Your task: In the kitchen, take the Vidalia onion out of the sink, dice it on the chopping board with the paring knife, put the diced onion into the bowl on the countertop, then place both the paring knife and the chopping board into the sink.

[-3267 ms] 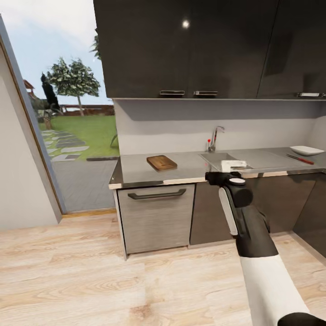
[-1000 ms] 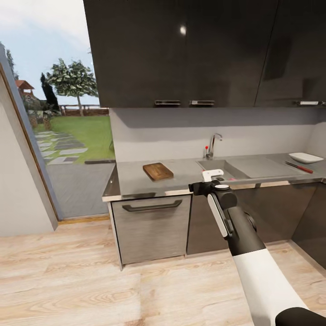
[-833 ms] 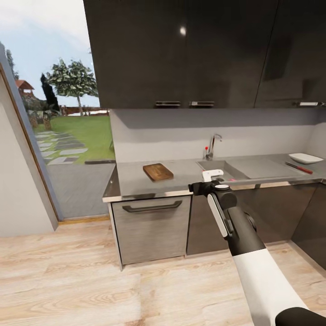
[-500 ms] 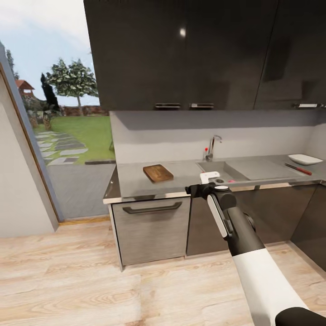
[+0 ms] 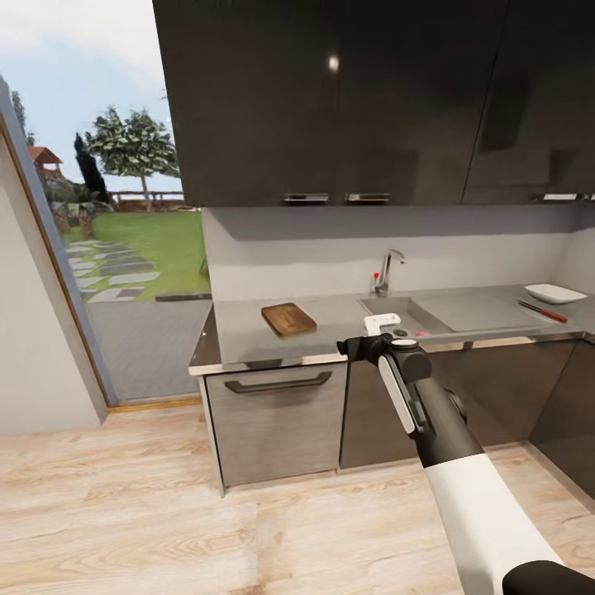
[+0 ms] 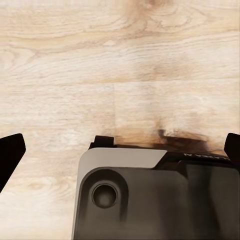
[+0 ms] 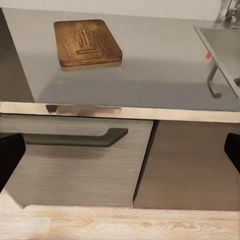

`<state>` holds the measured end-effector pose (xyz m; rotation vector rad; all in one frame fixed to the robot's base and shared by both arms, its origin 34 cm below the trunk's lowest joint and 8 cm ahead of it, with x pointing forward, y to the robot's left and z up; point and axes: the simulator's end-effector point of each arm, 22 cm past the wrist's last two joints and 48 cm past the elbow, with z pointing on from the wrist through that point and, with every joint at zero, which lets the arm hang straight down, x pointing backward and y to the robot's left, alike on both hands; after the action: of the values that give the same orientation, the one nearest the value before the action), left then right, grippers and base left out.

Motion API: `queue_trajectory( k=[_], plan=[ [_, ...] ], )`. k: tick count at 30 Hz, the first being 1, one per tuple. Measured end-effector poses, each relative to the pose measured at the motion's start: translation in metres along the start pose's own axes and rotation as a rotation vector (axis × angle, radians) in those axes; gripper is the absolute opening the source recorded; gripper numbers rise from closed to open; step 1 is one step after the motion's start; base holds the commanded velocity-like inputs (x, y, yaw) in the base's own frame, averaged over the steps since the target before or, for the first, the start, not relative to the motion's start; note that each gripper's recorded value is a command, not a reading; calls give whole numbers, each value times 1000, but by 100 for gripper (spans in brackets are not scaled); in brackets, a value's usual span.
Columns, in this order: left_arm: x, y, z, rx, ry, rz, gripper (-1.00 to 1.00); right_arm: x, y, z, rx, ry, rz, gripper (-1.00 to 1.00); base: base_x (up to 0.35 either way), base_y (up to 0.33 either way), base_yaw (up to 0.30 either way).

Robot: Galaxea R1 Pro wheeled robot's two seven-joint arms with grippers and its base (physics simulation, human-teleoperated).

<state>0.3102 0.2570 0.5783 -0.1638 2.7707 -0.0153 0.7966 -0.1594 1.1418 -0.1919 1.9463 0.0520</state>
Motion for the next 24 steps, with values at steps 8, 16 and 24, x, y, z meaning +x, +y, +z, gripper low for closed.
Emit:
queue_trajectory(
  k=[8,16,24],
  plan=[
    [-2,0,-9,0,0,1,100,-8,-1,-5,1,0,-1,100,0,0,0],
    [-3,0,-19,0,1,1,100,-15,-1,-10,1,1,-1,100,0,0,0],
    [-4,-1,-27,1,1,2,100,-22,-1,-15,2,1,-1,100,0,0,0]
  ],
)
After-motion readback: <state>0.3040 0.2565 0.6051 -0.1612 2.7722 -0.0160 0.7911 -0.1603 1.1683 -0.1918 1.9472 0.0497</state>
